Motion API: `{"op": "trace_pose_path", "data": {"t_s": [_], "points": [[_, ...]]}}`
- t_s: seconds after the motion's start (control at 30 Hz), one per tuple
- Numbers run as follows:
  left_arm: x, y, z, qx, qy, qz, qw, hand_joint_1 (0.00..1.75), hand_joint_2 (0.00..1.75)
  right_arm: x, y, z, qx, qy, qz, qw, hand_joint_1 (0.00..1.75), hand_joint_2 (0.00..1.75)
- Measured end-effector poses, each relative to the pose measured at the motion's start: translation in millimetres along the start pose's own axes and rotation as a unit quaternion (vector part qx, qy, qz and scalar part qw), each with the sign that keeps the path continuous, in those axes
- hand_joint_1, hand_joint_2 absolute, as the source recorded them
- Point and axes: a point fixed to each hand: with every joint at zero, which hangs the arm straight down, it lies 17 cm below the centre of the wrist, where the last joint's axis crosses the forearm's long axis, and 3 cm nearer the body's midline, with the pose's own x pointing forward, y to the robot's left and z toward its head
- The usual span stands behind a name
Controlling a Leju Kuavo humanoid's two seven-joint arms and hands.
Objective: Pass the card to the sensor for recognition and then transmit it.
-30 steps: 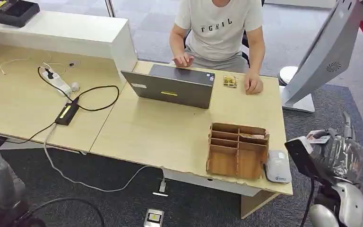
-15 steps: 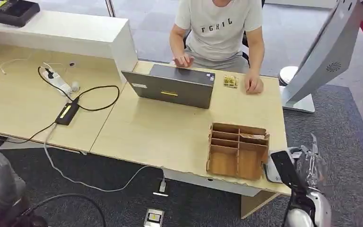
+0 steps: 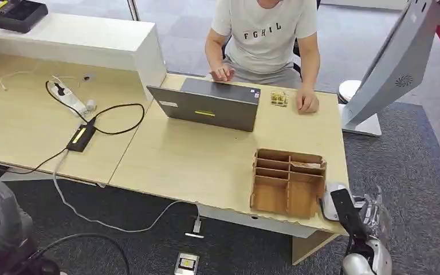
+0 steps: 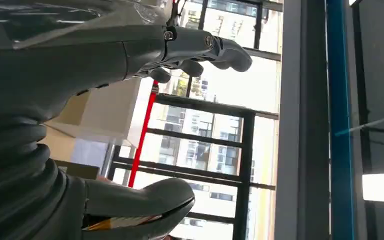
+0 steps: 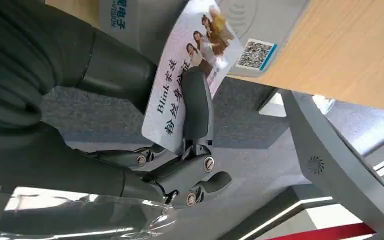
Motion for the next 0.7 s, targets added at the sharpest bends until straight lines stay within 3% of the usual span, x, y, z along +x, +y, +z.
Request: {"op": "trace_pose_path", "data": {"t_s": [0.33, 0.7], "points": [[-2.7, -3.9, -0.5, -0.007, 0.002, 0.016, 1.000, 0.00, 1.75, -12.6, 30.3, 14.2, 0.042, 0.016, 0.013, 0.999, 1.75, 1.75], [-5.0, -5.2, -1.5, -0.009, 0.001, 0.016, 1.000, 0.00, 1.75, 4.6, 26.9, 6.0, 0.029, -0.004, 0.025, 0.999, 1.75, 1.75]]}}
